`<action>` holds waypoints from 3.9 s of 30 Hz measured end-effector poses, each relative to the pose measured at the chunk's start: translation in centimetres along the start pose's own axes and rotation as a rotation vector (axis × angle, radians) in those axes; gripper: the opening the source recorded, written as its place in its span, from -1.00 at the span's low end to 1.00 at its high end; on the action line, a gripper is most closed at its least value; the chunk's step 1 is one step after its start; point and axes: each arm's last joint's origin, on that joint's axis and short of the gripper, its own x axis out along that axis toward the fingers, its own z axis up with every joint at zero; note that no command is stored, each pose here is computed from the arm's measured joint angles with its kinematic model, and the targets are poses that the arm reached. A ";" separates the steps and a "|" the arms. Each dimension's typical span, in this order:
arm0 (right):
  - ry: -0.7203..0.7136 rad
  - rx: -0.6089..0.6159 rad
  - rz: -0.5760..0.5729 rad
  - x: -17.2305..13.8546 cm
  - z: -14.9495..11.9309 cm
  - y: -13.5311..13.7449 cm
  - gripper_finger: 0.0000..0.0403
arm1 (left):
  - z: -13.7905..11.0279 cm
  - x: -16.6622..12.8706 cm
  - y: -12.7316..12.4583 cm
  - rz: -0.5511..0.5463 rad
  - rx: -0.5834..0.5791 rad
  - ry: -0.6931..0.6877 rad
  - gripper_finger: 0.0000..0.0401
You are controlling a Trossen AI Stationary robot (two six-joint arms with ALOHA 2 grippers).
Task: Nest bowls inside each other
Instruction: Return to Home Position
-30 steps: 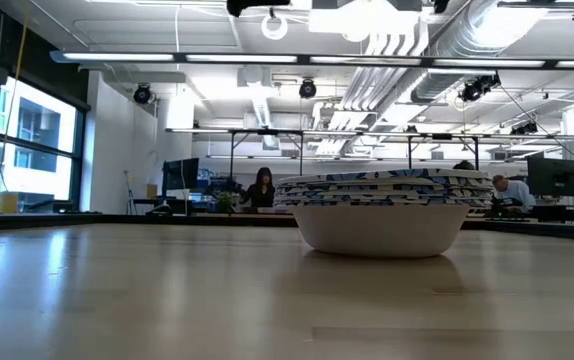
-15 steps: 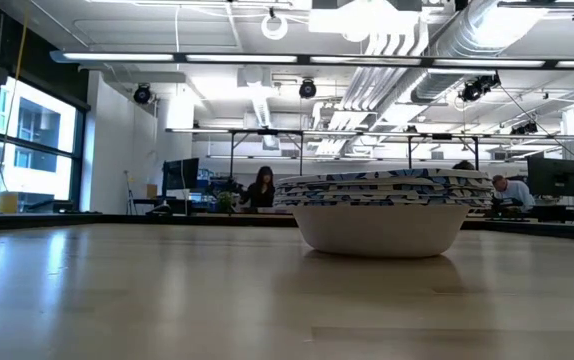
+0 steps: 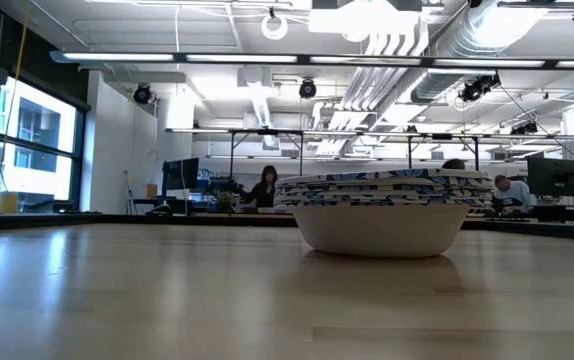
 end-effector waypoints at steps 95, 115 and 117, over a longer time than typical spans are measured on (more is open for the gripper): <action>-0.106 -0.105 -0.184 1.2 -20.4 2.3 -0.08 | -17.2 0.0 3.5 0.005 -0.117 -0.123 0.20; 0.048 -0.059 0.018 -0.9 -20.7 1.1 -0.08 | -16.9 0.0 3.6 0.019 -0.180 -0.159 0.20; 0.054 -0.057 0.030 -1.1 -20.2 1.0 -0.08 | -16.9 0.0 3.6 0.020 -0.185 -0.159 0.20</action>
